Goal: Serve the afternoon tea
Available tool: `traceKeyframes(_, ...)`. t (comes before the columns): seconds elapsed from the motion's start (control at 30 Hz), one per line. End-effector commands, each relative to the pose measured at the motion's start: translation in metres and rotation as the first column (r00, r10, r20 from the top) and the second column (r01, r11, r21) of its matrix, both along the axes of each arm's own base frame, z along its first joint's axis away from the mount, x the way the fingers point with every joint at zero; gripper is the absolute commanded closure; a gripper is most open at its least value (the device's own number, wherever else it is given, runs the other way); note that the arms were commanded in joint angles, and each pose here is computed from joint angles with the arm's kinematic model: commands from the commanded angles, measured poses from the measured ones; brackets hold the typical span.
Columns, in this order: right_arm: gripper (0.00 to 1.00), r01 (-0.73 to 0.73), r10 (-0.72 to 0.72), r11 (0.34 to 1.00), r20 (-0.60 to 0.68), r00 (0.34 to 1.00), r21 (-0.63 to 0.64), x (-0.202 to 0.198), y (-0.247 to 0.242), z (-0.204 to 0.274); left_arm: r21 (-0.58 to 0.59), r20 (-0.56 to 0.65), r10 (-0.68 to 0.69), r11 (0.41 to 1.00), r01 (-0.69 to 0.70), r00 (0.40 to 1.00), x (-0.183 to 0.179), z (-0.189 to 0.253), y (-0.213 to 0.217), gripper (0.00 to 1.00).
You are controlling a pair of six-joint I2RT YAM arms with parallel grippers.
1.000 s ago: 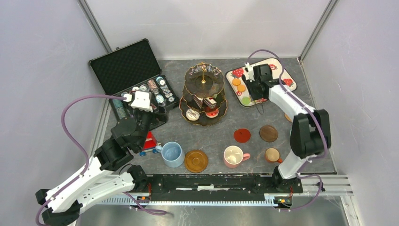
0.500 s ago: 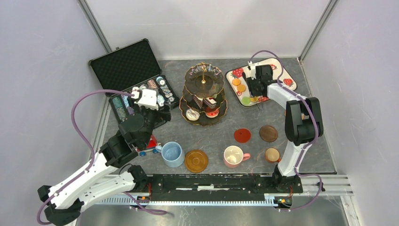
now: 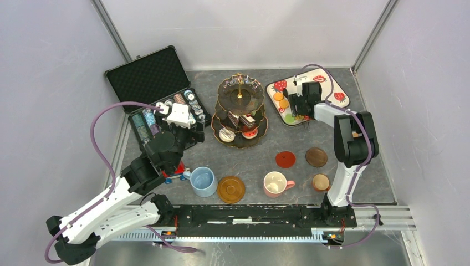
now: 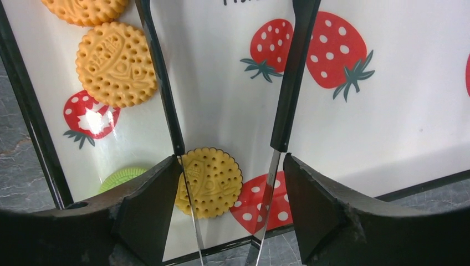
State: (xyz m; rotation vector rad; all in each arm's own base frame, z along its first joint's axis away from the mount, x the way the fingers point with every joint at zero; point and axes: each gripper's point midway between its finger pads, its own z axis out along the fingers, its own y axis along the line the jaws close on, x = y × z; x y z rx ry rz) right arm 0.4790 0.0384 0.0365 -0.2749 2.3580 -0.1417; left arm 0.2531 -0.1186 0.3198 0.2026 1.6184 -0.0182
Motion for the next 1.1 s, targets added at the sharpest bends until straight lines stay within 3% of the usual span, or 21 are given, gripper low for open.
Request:
traceKeyframes(0.0, 0.24, 0.012, -0.013, 1.0, 0.045, 0.999, 0.021, -0.006, 0.0, 0.003, -0.057, 0.009, -0.008, 0.998, 0.009, 1.0, 0.0, 0.005, -0.003, 0.0)
traceKeyframes(0.23, 0.27, 0.02, -0.025, 0.997, 0.066, 0.998, 0.079, -0.004, 0.003, -0.004, -0.061, 0.011, -0.01, 0.998, 0.011, 1.0, -0.001, 0.006, -0.002, 0.0)
traceKeyframes(0.43, 0.42, 0.026, -0.032, 0.995, 0.057, 0.998, 0.098, -0.007, 0.003, 0.002, -0.06, 0.007, -0.011, 0.998, 0.011, 1.0, -0.001, 0.005, -0.003, 0.0)
traceKeyframes(0.73, 0.44, 0.01, -0.01, 0.995, -0.004, 1.0, 0.099, -0.024, 0.005, 0.061, -0.07, 0.012, -0.017, 0.997, 0.018, 1.0, -0.002, 0.007, -0.002, 0.0)
traceKeyframes(1.07, 0.46, -0.038, 0.054, 0.989, -0.106, 0.993, 0.146, -0.031, 0.022, 0.068, -0.115, 0.018, -0.04, 0.993, 0.042, 0.999, -0.007, 0.012, -0.004, 0.0)
